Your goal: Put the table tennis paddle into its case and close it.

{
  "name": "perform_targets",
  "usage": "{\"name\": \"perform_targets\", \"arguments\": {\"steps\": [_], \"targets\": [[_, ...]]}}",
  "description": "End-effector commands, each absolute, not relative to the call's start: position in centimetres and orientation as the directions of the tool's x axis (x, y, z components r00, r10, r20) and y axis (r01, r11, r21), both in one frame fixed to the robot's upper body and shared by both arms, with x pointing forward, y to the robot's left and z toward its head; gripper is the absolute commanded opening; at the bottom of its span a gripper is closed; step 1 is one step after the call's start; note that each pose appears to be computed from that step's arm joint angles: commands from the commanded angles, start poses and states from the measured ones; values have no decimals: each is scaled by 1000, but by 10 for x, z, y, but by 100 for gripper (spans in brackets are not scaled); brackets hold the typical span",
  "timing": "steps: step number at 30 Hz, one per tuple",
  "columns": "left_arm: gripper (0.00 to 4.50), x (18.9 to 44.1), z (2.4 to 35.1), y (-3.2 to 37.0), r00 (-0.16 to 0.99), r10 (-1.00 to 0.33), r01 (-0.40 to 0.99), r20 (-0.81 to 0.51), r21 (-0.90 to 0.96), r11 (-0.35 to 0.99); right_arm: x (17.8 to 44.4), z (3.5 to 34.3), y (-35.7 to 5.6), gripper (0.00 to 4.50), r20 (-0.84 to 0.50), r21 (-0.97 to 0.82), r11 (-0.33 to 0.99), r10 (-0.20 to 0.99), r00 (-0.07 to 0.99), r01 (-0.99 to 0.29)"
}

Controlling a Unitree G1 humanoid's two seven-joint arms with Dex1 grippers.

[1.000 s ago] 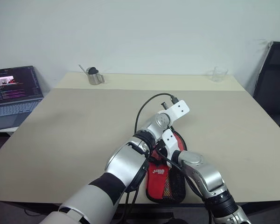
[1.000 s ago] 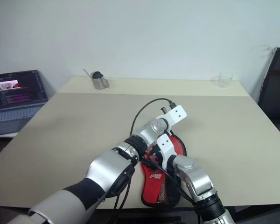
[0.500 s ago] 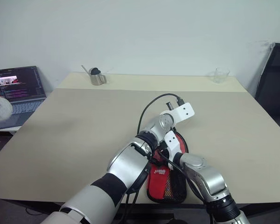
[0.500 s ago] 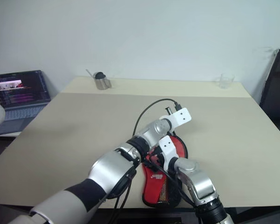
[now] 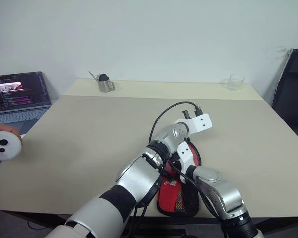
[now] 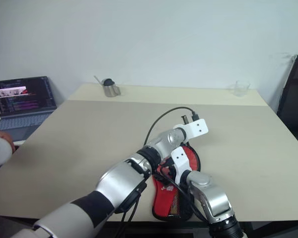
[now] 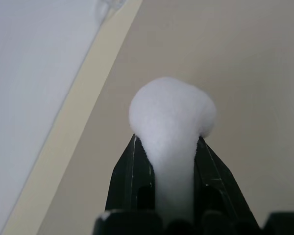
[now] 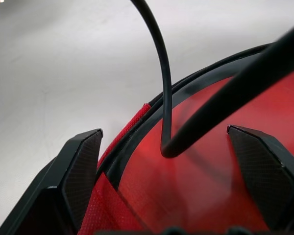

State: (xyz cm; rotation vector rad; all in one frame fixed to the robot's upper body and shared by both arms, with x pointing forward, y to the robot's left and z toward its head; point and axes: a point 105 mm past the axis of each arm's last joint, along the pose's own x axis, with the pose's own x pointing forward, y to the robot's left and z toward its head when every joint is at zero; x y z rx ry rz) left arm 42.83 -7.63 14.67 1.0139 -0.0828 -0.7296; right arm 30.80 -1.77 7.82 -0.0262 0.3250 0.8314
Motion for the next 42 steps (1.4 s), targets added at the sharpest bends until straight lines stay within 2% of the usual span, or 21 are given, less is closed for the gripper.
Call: {"name": "perform_targets", "arguments": {"steps": [1, 8, 10, 11, 15, 19, 20, 26, 31, 38, 42], "targets": [[41, 344, 126, -180, 526, -810, 616, -259, 773, 152, 297, 58, 0, 450, -373, 187, 636, 751, 545, -749], [41, 352, 117, -170, 551, -776, 694, -307, 685, 222, 300, 59, 2, 450, -369, 187, 634, 753, 545, -750], [113, 355, 114, -165, 552, -766, 720, -330, 652, 238, 300, 59, 2, 450, -367, 187, 632, 755, 543, -752], [134, 357, 114, -162, 557, -760, 724, -336, 645, 246, 301, 59, 3, 450, -366, 186, 630, 756, 542, -754], [281, 365, 113, -154, 574, -740, 723, -350, 641, 258, 303, 60, 5, 450, -361, 183, 621, 763, 536, -762], [429, 376, 114, -141, 618, -704, 719, -350, 614, 326, 307, 62, 7, 450, -354, 177, 616, 768, 534, -768], [447, 379, 115, -138, 630, -696, 711, -345, 618, 336, 308, 62, 8, 450, -352, 173, 614, 769, 533, -770], [447, 401, 125, -112, 691, -646, 669, -324, 625, 402, 315, 64, 5, 450, -345, 141, 603, 773, 532, -785], [447, 427, 152, -80, 737, -617, 636, -276, 592, 495, 321, 63, -2, 450, -350, 103, 597, 771, 533, -796], [447, 445, 199, -45, 688, -688, 703, -231, 444, 555, 337, 80, -26, 450, -322, 32, 610, 756, 569, -792], [447, 454, 229, -16, 680, -712, 710, -177, 400, 579, 336, 95, -39, 450, -308, -6, 582, 773, 555, -813]]}}
